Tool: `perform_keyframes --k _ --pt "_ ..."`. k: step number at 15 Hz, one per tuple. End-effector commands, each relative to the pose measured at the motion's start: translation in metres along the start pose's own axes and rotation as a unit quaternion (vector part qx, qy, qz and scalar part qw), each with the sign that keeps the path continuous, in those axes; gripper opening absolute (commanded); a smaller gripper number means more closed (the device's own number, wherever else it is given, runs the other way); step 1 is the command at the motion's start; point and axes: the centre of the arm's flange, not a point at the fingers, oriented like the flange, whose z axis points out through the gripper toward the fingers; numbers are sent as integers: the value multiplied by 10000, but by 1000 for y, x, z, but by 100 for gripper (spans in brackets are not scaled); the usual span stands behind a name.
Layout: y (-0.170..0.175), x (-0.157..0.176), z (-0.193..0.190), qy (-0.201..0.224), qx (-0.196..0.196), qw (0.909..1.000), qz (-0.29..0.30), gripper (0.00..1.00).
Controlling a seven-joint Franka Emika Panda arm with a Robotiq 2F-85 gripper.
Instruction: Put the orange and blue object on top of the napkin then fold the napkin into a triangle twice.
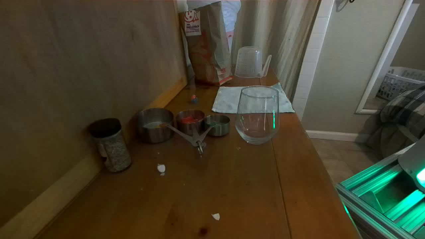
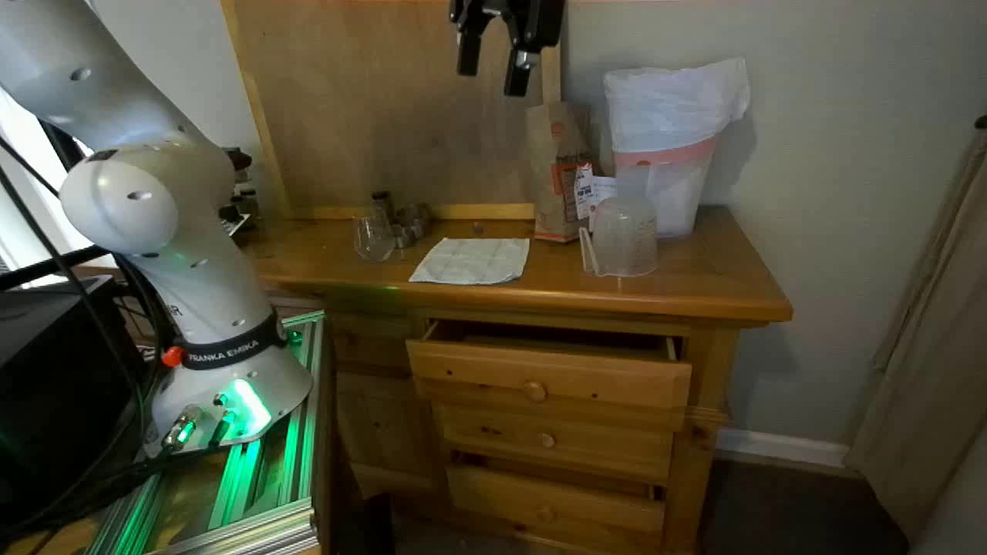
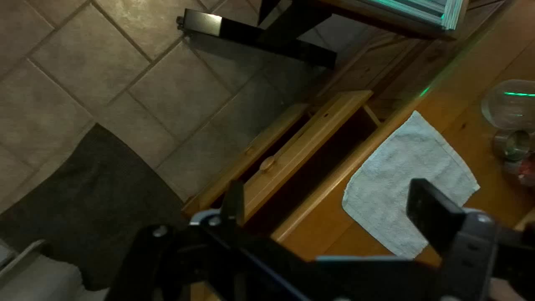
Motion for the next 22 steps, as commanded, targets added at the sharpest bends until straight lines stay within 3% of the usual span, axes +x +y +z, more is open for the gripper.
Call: perform_keyframes --k 1,8,13,18,22 --pt "0 0 0 0 0 10000 0 100" --pt "0 0 0 0 0 10000 0 100" --pt "-76 31 23 -241 64 9946 -1010 100" --pt "-189 61 51 -508 142 9693 -2402 100" --pt "-273 65 80 -855 170 9350 -3439 100"
